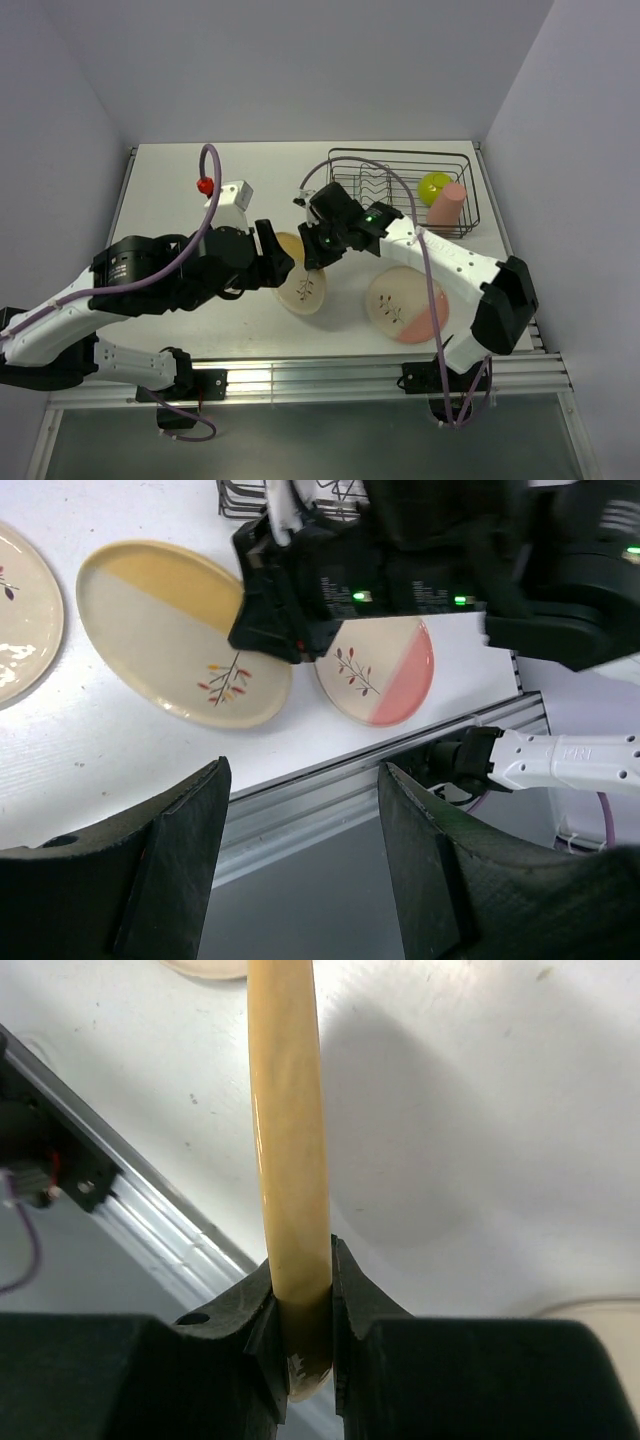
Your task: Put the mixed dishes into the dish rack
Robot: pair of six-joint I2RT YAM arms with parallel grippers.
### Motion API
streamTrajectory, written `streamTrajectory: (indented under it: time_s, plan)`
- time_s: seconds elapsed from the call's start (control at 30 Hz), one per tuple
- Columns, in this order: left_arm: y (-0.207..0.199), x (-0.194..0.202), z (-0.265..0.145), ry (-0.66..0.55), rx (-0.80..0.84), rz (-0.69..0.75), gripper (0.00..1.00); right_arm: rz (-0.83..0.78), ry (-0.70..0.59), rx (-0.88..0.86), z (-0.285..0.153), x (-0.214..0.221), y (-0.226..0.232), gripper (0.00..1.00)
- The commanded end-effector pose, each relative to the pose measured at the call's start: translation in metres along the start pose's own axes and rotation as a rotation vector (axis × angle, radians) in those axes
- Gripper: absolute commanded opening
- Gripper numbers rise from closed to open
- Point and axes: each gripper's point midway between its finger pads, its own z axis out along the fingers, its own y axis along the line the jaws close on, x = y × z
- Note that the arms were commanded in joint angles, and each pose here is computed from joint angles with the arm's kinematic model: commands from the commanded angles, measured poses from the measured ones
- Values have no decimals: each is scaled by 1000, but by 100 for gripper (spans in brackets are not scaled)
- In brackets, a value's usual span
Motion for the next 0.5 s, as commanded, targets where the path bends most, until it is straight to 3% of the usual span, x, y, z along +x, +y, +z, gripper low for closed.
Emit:
streamTrajectory:
  time_s: [0.0,0.27,0.47]
  plan:
    - [-8,-20,-18,-51,67,-75,66,-311,-305,-61,-73,-67,35,0]
    - [-2,-35,-35,-79,90,-23,65,-704,-644,-3,-164,-124,56,0]
    - [12,-13,-43,-26,166,-22,64,-950,-752,306,-204,-162,24,0]
